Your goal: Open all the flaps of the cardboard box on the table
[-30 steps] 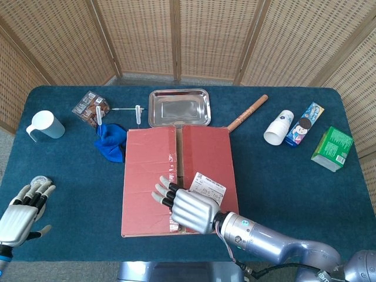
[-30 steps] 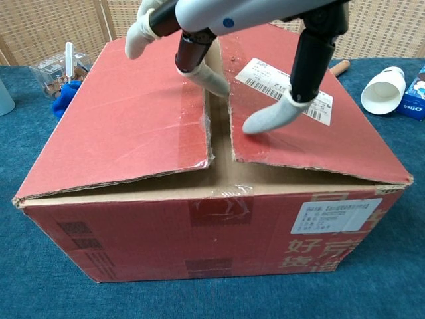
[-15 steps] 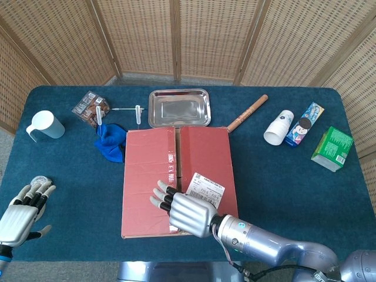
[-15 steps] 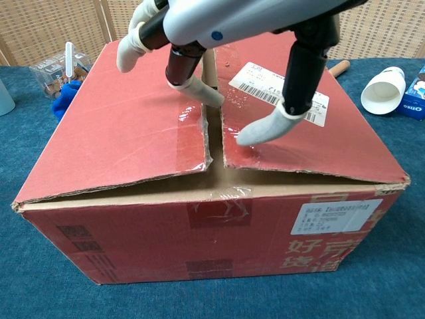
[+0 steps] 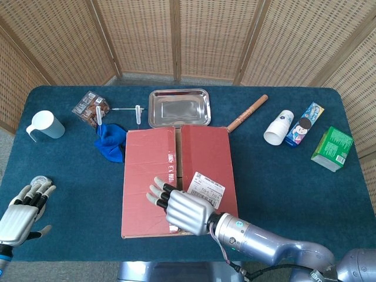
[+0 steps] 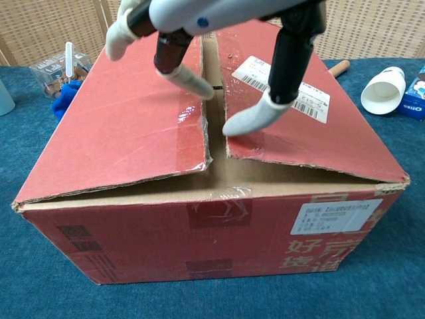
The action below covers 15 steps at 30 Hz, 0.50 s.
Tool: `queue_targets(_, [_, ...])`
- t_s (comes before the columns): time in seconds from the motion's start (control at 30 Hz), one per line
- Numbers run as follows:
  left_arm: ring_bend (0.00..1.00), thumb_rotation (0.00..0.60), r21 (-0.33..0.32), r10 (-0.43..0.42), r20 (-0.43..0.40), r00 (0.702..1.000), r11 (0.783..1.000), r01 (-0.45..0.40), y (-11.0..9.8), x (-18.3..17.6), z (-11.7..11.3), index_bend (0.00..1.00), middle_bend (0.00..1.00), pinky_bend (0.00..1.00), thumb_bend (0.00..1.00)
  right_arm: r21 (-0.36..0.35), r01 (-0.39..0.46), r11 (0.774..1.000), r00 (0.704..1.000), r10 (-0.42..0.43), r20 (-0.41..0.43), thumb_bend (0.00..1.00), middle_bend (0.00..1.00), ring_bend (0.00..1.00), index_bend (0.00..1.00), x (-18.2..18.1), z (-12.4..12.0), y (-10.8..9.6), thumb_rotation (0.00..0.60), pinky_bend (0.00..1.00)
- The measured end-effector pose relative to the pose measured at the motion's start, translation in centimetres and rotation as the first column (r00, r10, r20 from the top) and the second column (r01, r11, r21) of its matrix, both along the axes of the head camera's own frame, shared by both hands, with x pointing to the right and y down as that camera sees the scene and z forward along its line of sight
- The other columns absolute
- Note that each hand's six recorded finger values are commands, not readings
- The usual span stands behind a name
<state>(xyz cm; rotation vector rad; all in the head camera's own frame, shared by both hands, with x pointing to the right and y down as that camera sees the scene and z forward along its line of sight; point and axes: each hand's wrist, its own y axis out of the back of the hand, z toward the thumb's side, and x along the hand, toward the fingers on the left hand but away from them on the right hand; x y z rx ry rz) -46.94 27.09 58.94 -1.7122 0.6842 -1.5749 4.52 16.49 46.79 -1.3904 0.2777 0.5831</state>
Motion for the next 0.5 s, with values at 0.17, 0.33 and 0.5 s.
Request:
queue_targets(0.17, [0.00, 0.600, -0.004, -0.001, 0.001, 1.000, 1.000, 0.001, 0.06, -0.01, 0.10, 0.00, 0.00, 0.00, 0.00, -0.009, 0.013, 1.000, 1.000, -0.013, 0.002, 0.35, 0.00, 0.00, 0.42, -0.36, 0.17, 0.42, 0.259, 0.00])
queue_targets(0.33, [0.00, 0.600, -0.008, -0.002, 0.002, 1.000, 1.000, 0.002, 0.06, -0.02, 0.25, 0.00, 0.00, 0.00, 0.00, -0.033, 0.008, 0.999, 1.000, -0.008, 0.004, 0.35, 0.00, 0.00, 0.42, -0.82, 0.36, 0.69, 0.266, 0.00])
queue_targets(0.5, [0.00, 0.600, -0.005, -0.001, -0.001, 1.000, 1.000, 0.001, 0.07, 0.03, 0.18, 0.00, 0.00, 0.00, 0.00, -0.022, 0.014, 1.000, 1.000, -0.014, -0.012, 0.35, 0.00, 0.00, 0.46, -0.87, 0.76, 0.84, 0.276, 0.00])
